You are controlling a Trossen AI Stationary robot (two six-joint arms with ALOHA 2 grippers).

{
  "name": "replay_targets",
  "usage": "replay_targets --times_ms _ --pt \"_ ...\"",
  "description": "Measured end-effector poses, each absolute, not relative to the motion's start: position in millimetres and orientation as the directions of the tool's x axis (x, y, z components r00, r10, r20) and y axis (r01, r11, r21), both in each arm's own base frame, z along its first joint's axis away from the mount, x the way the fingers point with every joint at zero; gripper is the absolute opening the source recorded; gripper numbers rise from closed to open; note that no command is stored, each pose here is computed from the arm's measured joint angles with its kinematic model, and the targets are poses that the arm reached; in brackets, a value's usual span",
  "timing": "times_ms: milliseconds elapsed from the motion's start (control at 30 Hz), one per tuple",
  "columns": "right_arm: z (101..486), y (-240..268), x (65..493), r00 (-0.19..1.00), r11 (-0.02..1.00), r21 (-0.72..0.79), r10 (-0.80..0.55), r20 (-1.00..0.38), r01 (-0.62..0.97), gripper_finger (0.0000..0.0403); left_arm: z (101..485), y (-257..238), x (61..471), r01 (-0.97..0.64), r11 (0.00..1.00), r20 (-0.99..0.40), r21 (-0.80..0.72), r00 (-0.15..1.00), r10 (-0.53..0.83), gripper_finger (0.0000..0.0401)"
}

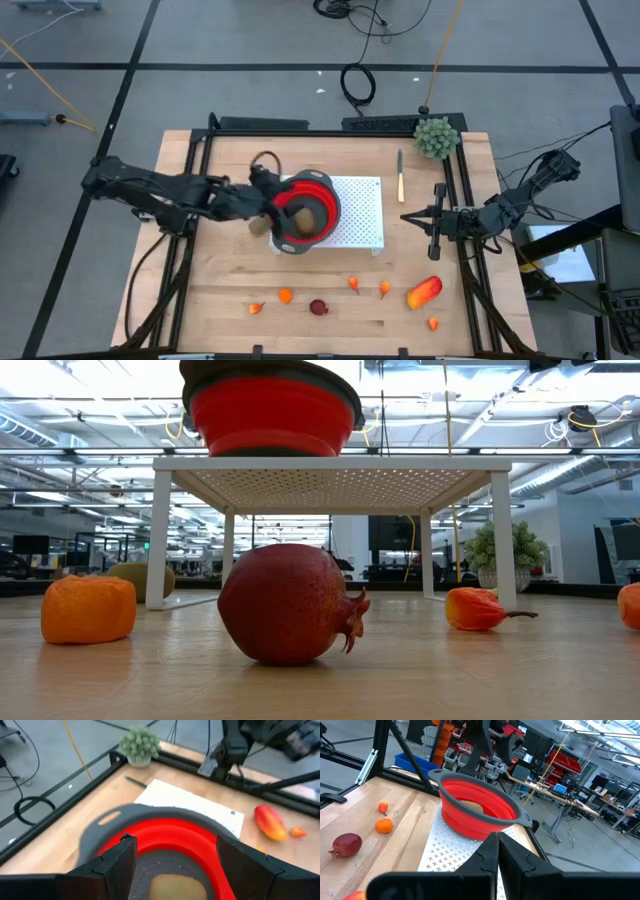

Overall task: Pick & Place Fruit
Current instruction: Put the mango into the strainer bowl on the shelf

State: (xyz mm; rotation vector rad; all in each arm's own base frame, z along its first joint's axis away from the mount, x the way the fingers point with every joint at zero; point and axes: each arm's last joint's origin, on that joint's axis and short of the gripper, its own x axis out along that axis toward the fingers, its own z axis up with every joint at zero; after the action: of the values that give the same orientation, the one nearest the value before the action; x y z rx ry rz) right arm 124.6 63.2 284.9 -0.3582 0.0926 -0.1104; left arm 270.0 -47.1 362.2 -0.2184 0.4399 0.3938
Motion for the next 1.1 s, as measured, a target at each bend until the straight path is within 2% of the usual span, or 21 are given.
replay_targets --times_ms 267,600,700,833,1100 --pt "284.9 63.3 124.6 0.99 0.931 -0.355 -0.123 -0.071 0.09 0.0 381.7 -53.7 244.0 -0.365 0.925 -0.396 -0.109 0.869 0.296 0.0271" --pt "284.8 63.4 124.7 0.99 0.938 -0.334 -0.121 -0.072 0.091 0.0004 375.3 -68.6 234.8 -0.348 0.937 -0.426 -0.037 0.854 0.3 0.0267" --pt "283.7 63.4 124.7 0.989 0.946 -0.312 -0.122 -0.081 0.091 0.0002 365.7 -71.0 235.0 -0.334 0.943 -0.444 -0.008 0.846 0.296 0.0246" --pt "277.8 63.2 124.4 0.984 0.934 -0.349 -0.121 -0.13 0.069 0.0001 356.5 -72.2 228.8 -0.326 0.945 -0.44 -0.024 0.852 0.283 0.0198" --pt "270.2 71.2 127.1 0.975 0.942 -0.304 0.08 -0.209 -0.143 0.0001 340.3 -64.6 208.8 -0.288 0.957 -0.36 -0.044 0.898 0.254 0.0105"
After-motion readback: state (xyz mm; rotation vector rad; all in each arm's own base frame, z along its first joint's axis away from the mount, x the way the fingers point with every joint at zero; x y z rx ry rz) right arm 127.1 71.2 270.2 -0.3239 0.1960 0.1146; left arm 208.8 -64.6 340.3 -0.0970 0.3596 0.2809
